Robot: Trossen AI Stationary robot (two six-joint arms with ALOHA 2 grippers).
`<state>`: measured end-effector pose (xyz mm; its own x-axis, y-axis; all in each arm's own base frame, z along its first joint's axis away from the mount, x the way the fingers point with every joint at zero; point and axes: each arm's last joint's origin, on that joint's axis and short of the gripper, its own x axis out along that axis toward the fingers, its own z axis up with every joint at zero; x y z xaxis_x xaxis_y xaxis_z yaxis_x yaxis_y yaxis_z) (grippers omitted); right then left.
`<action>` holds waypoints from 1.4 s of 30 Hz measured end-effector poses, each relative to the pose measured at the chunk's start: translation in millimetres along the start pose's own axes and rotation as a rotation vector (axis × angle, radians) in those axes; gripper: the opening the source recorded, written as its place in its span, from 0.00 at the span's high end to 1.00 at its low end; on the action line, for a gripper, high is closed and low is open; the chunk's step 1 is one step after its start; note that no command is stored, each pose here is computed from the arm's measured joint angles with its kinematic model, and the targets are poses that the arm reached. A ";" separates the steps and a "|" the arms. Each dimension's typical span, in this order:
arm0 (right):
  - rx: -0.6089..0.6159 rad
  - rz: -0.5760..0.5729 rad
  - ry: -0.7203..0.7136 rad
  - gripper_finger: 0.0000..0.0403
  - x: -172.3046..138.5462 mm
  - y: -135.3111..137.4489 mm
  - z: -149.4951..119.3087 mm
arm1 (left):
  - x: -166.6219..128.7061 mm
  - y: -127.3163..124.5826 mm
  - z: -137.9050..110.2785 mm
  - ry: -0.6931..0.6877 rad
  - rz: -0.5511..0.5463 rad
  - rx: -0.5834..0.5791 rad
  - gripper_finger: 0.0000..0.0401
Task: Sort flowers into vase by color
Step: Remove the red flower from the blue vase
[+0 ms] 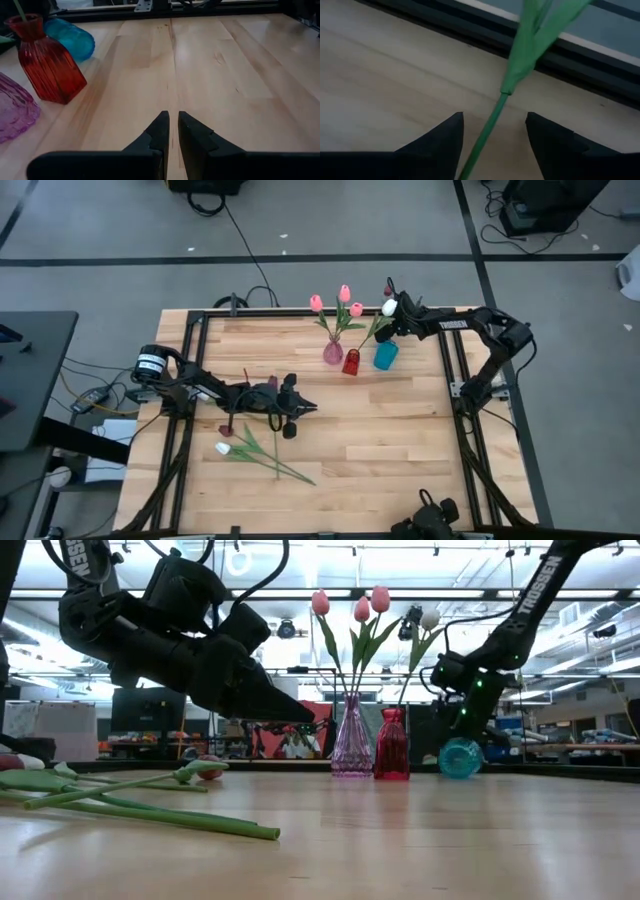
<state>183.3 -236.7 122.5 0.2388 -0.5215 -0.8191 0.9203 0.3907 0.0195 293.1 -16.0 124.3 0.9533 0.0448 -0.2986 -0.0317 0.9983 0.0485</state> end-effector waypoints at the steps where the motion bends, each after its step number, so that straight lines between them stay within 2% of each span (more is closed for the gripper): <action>1: 0.000 -0.003 0.005 0.45 2.1 -0.5 -0.8 | 0.0 0.2 0.0 0.000 0.007 0.002 0.89; 4: -0.011 -0.005 0.004 0.55 5.0 -1.6 -1.1 | 0.0 0.6 0.0 0.001 0.021 0.002 0.89; 10: -0.028 0.001 0.000 0.91 -0.6 -2.0 0.5 | 0.0 0.8 -0.2 0.002 0.026 0.001 0.89; 12: -0.043 0.008 -0.001 0.97 -4.1 -2.1 1.3 | 0.0 1.1 -0.2 0.002 0.037 0.002 0.89; 16: -0.053 0.004 0.019 0.95 -13.1 -0.6 0.0 | 0.0 1.4 -0.2 0.002 0.048 0.003 0.89; 26: -0.123 -0.002 0.020 0.98 -46.9 17.3 -4.2 | -0.1 1.8 -0.3 0.004 0.061 0.001 0.89; 30: -0.131 -0.005 -0.070 0.99 -75.6 24.5 -0.3 | -0.1 1.8 -0.7 0.008 0.061 0.000 0.89; 33: -0.105 0.047 -0.135 0.99 -100.8 26.0 2.5 | -0.1 1.8 -0.7 0.008 0.061 -0.001 0.89; 36: -0.061 0.129 -0.128 0.99 -119.7 27.5 -2.7 | -0.1 1.8 -0.8 0.009 0.061 -0.002 0.89; 42: 0.006 0.299 -0.056 0.99 -133.0 39.6 -39.8 | -0.1 1.8 -1.1 0.012 0.061 -0.001 0.89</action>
<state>175.6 -121.7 209.4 0.5157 -0.4257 -0.7436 0.8088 0.5283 0.2584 292.6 -14.2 123.3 0.9459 0.1060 -0.3067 -0.0899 0.9937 0.0662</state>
